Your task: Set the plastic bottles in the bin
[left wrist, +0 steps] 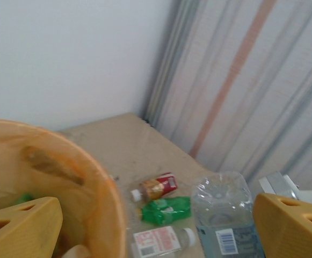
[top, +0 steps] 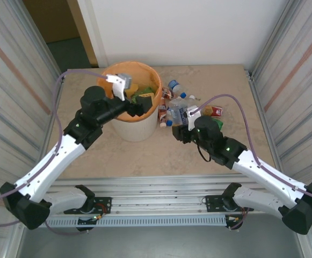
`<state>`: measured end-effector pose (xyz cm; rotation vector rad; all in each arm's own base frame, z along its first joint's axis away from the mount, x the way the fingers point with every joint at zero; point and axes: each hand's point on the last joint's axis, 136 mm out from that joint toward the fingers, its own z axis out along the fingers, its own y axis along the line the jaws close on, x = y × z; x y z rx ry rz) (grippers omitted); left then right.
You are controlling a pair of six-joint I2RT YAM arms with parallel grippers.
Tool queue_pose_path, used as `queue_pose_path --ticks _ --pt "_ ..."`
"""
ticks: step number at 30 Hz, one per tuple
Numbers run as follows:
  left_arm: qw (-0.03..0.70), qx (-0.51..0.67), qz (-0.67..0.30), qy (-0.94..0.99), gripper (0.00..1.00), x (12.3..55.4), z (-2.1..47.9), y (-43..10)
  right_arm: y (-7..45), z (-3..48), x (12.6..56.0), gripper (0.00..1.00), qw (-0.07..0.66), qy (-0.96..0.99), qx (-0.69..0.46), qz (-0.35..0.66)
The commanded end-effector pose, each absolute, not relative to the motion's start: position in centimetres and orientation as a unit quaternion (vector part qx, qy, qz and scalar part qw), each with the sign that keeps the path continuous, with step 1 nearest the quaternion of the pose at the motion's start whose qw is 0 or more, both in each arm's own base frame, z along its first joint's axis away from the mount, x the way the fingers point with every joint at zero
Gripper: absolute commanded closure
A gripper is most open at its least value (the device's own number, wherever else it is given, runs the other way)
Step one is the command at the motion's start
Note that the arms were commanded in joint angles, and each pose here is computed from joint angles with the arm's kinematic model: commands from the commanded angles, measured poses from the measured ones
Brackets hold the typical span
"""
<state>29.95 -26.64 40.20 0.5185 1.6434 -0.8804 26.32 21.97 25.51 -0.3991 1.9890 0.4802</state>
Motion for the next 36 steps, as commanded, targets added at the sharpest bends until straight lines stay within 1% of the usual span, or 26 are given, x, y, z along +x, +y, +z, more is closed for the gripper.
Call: queue_pose_path --ticks 1,6,14,22,25,36 --pt "0.56 0.257 -0.429 0.661 0.08 28.4 42.8 -29.0 22.2 27.9 26.9 0.76 0.548 0.793 -0.169 0.204" --pt "0.526 0.279 -0.474 0.649 0.08 28.1 42.7 -31.9 22.6 28.5 27.0 0.77 0.549 0.79 -0.178 0.207" --pt "0.483 0.302 -0.507 0.647 0.08 27.9 41.8 -34.9 22.9 29.3 27.2 0.77 0.56 0.78 -0.182 0.212" --pt "0.434 0.313 -0.542 0.648 0.13 27.7 40.3 -37.0 23.0 30.3 27.2 0.77 0.574 0.768 -0.188 0.211" --pt "0.429 0.312 -0.546 0.649 0.16 27.8 40.1 -37.2 22.9 30.8 27.1 0.77 0.58 0.763 -0.188 0.213" --pt "0.406 0.314 -0.563 0.647 0.34 27.9 39.5 -38.2 23.1 32.1 27.2 0.76 0.594 0.75 -0.192 0.218"
